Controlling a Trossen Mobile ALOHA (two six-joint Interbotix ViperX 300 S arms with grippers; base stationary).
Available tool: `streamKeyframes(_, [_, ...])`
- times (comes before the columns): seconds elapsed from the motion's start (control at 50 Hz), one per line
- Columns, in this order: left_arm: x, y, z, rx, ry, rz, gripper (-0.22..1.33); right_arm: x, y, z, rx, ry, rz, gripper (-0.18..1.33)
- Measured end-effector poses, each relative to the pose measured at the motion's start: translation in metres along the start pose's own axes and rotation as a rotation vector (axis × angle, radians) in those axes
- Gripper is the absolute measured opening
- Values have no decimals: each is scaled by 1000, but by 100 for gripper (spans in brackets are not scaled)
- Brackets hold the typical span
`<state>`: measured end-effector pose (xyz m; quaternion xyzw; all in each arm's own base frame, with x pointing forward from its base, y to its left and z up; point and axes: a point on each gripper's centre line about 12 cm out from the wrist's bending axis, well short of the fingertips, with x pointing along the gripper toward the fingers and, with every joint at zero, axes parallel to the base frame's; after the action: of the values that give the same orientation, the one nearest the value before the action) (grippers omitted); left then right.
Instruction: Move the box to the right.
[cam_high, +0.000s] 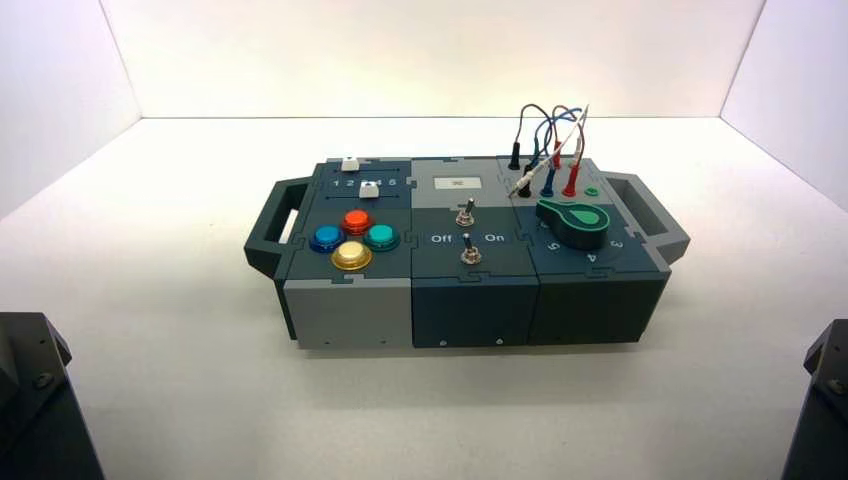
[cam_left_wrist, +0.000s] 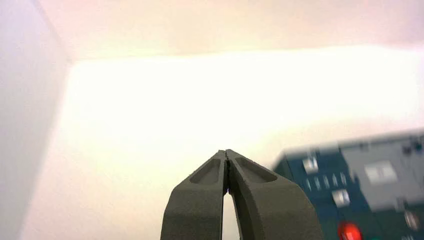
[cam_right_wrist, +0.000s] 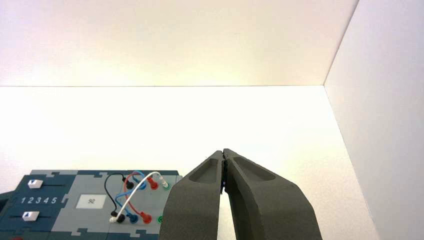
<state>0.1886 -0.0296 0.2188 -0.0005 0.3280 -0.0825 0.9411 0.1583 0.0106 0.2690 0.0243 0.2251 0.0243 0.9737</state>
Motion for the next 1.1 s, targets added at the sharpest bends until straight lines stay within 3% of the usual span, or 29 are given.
streamKeyframes(0.34, [67, -15, -33, 41, 568, -72, -16, 7, 0, -3, 1, 35, -2, -14])
streamKeyframes(0.4, [72, -17, -35, 50, 617, -80, -16, 7, 0, -3, 1, 37, -2, -14])
streamKeyframes(0.48, [83, -28, -40, 87, 726, -110, -16, 7, 0, -3, 4, 37, 0, -14])
streamKeyframes(0.68, [101, -57, -36, 181, 811, -165, -16, 6, 0, -3, 5, 34, 1, -14])
streamKeyframes(0.76, [106, -62, -35, 195, 823, -172, -16, 4, 0, -2, 7, 28, 1, -14])
streamKeyframes(0.98, [120, -63, -43, 209, 884, -164, -16, 2, 0, -2, 7, 17, 2, -14])
streamKeyframes(1.1, [131, -60, -52, 237, 940, -150, -16, 2, 0, -1, 7, 16, 2, -14])
